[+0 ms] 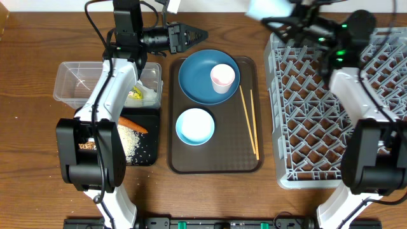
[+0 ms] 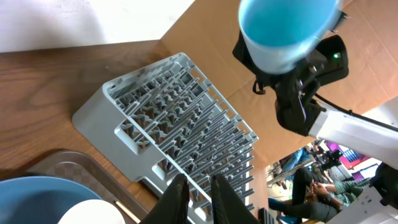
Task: Sort waste into correct bins and load items into the dishwasher rack
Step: 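Carry the blue cup right over the grey dish rack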
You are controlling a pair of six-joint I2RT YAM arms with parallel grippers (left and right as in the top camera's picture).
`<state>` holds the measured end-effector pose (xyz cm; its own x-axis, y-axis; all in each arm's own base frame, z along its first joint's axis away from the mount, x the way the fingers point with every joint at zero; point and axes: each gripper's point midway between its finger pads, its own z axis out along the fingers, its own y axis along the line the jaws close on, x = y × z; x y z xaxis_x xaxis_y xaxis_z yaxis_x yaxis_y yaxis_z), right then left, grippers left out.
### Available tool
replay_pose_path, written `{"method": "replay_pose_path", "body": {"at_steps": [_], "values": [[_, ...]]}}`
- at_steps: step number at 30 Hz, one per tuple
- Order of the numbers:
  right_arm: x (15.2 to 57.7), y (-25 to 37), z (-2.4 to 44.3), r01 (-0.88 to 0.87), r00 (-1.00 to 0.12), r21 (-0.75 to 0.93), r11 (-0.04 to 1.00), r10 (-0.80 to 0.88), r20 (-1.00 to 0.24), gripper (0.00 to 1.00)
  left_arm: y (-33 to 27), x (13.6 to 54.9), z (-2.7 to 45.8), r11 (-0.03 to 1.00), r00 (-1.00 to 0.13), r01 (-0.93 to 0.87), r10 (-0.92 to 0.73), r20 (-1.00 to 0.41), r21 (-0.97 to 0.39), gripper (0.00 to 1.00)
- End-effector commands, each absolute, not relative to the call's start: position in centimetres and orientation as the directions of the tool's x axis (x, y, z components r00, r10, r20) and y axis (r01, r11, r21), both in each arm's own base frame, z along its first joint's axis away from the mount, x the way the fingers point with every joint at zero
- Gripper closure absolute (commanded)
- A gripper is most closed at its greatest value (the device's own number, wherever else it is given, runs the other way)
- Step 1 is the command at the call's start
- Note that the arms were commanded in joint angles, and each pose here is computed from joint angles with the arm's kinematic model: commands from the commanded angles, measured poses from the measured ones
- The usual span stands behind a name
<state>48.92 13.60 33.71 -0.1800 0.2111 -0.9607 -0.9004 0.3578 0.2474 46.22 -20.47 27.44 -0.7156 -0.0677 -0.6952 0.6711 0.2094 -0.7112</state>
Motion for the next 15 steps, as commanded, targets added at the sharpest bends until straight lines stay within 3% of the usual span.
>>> {"method": "replay_pose_path", "body": {"at_steps": [1, 9, 15], "values": [[51.8, 9.3, 34.4, -0.793, -0.241, 0.386, 0.472, 0.339, -0.909, 0.67, -20.3, 46.7, 27.2, 0.223, -0.700, 0.684, -0.069, -0.711, -0.694, 0.86], [57.1, -0.3, 30.7, -0.423, -0.223, 0.540, 0.728, 0.494, -0.841, 0.70, -20.3, 46.7, 27.2, 0.223, -0.700, 0.684, -0.069, -0.711, -0.694, 0.86], [58.5, -4.0, 26.9, -0.178, -0.232, 0.477, 0.861, 0.434, -0.870, 0.71, -20.2, 47.2, 26.8, 0.257, -0.710, 0.663, -0.082, -0.700, -0.703, 0.86]]}}
